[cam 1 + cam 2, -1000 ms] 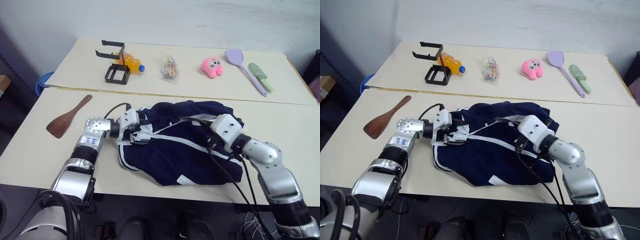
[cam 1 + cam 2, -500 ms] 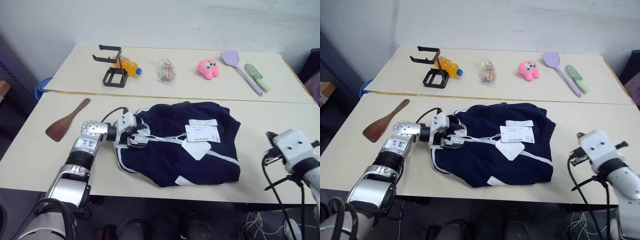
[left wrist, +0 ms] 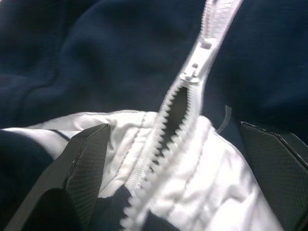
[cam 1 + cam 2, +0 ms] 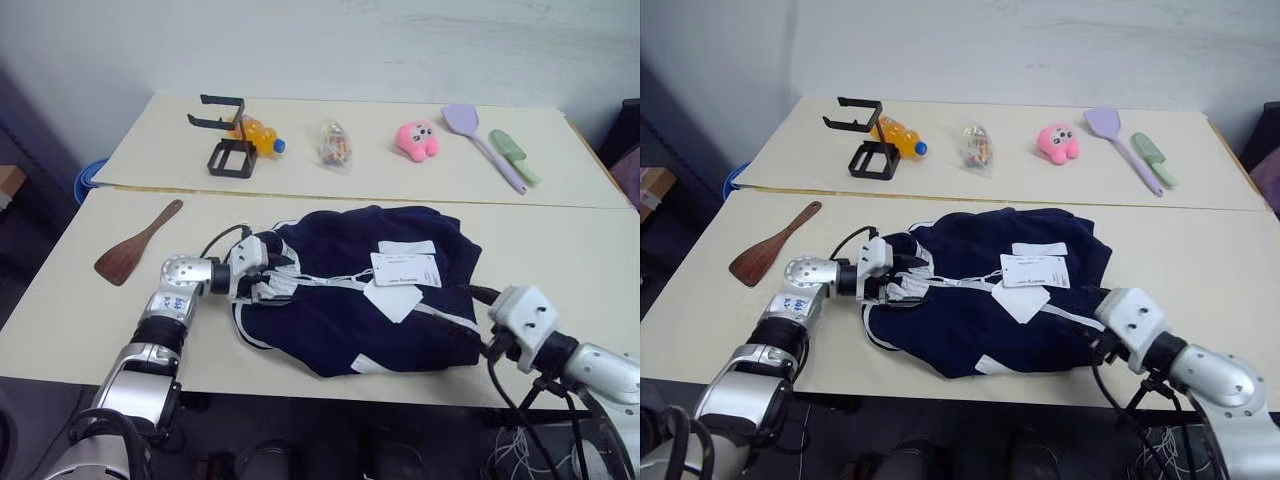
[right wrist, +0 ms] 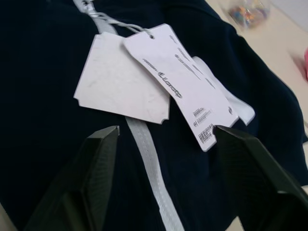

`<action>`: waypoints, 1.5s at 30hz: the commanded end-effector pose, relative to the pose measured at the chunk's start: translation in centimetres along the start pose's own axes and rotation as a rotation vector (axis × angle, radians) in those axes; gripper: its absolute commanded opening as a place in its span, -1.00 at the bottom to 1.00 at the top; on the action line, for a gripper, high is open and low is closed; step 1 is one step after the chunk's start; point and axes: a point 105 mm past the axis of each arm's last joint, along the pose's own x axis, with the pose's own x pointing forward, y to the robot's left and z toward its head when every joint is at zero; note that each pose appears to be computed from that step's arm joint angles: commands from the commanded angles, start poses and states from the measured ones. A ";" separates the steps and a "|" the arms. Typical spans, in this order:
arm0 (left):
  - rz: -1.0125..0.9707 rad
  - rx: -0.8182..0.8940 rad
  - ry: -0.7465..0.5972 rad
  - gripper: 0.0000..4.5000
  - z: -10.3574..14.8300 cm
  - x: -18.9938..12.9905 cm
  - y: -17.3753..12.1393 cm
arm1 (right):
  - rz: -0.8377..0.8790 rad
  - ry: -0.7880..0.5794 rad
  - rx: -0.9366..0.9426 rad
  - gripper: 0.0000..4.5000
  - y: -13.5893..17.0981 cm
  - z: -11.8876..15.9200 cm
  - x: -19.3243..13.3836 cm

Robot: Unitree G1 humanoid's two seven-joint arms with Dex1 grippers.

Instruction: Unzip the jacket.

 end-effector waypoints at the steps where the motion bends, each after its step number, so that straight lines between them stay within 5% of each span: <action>1: -0.053 0.005 -0.025 1.00 0.2 -0.4 -0.9 | -0.033 -0.007 -0.175 0.79 -0.3 0.2 0.6; 17: -0.041 -0.002 0.053 1.00 -0.7 0.1 -0.5 | 0.014 -0.162 -0.393 0.79 -0.6 1.6 6.3; 23: -0.041 -0.005 0.061 1.00 -0.7 0.3 -0.4 | 0.006 -0.212 -0.323 0.79 -1.4 2.5 8.0; 35: -0.033 -0.006 0.061 1.00 -0.5 0.4 -0.4 | -0.047 -0.252 -0.082 -0.99 -4.9 3.0 6.9; 38: -0.033 -0.006 0.059 1.00 -0.5 0.4 -0.5 | -0.022 -0.293 -0.010 -0.99 -5.0 3.5 6.5; 45: -0.032 -0.001 0.059 1.00 -0.4 0.6 -0.5 | -0.121 -0.241 -0.178 -0.99 -6.5 3.3 6.5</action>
